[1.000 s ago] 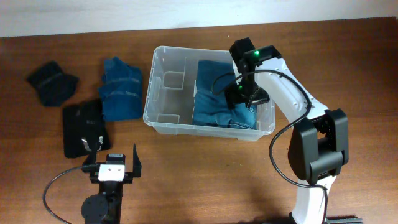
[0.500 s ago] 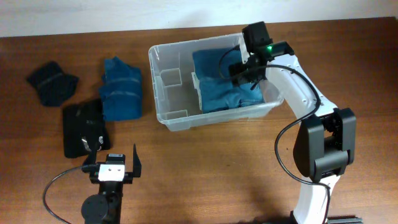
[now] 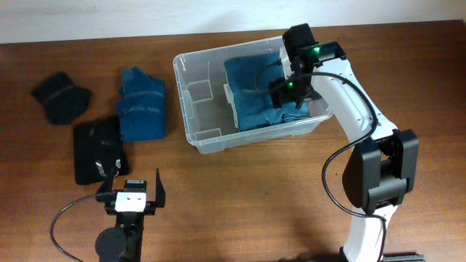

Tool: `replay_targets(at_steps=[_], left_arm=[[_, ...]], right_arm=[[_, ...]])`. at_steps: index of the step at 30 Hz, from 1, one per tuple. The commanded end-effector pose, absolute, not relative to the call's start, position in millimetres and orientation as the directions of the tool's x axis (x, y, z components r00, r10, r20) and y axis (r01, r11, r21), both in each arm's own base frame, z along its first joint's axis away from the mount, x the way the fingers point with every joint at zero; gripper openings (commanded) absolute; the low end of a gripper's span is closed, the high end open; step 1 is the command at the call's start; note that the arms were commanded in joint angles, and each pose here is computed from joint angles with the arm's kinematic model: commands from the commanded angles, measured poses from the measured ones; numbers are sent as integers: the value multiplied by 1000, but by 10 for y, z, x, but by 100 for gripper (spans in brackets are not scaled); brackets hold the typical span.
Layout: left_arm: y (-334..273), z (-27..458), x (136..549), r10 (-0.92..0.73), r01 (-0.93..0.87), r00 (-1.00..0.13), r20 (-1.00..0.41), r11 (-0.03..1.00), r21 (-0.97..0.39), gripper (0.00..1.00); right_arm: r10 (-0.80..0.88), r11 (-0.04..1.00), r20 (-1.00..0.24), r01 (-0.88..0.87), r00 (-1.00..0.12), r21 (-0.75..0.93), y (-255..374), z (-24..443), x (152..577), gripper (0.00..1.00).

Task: Pack container
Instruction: 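Press and flatten the dark jeans in the bin with right gripper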

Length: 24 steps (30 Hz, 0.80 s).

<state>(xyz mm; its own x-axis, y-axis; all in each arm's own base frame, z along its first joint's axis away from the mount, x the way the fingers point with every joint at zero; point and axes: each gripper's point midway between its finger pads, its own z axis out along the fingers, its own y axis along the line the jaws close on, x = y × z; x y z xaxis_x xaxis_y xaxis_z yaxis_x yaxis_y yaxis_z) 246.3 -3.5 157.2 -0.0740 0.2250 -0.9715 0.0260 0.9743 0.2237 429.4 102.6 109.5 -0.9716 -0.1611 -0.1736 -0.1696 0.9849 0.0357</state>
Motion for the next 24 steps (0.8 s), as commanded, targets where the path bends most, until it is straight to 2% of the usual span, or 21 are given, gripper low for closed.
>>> replay_targets(at_steps=[1, 16, 20, 24], left_arm=[[-27, 1561, 2459, 233, 25, -76, -969, 972, 232, 99], [-27, 1561, 2459, 233, 25, -76, -969, 972, 232, 99], [-27, 1561, 2459, 233, 25, -76, -969, 972, 232, 99], [-27, 1561, 2459, 233, 25, -76, -969, 972, 232, 99]], right_arm=[[-118, 990, -113, -126, -987, 63, 1061, 1135, 4133, 82], [-155, 987, 116, -151, -981, 48, 1092, 1132, 3541, 77], [-171, 985, 111, -166, -979, 48, 1151, 1139, 3533, 77], [-164, 985, 34, -162, -986, 56, 1199, 1297, 3703, 78]])
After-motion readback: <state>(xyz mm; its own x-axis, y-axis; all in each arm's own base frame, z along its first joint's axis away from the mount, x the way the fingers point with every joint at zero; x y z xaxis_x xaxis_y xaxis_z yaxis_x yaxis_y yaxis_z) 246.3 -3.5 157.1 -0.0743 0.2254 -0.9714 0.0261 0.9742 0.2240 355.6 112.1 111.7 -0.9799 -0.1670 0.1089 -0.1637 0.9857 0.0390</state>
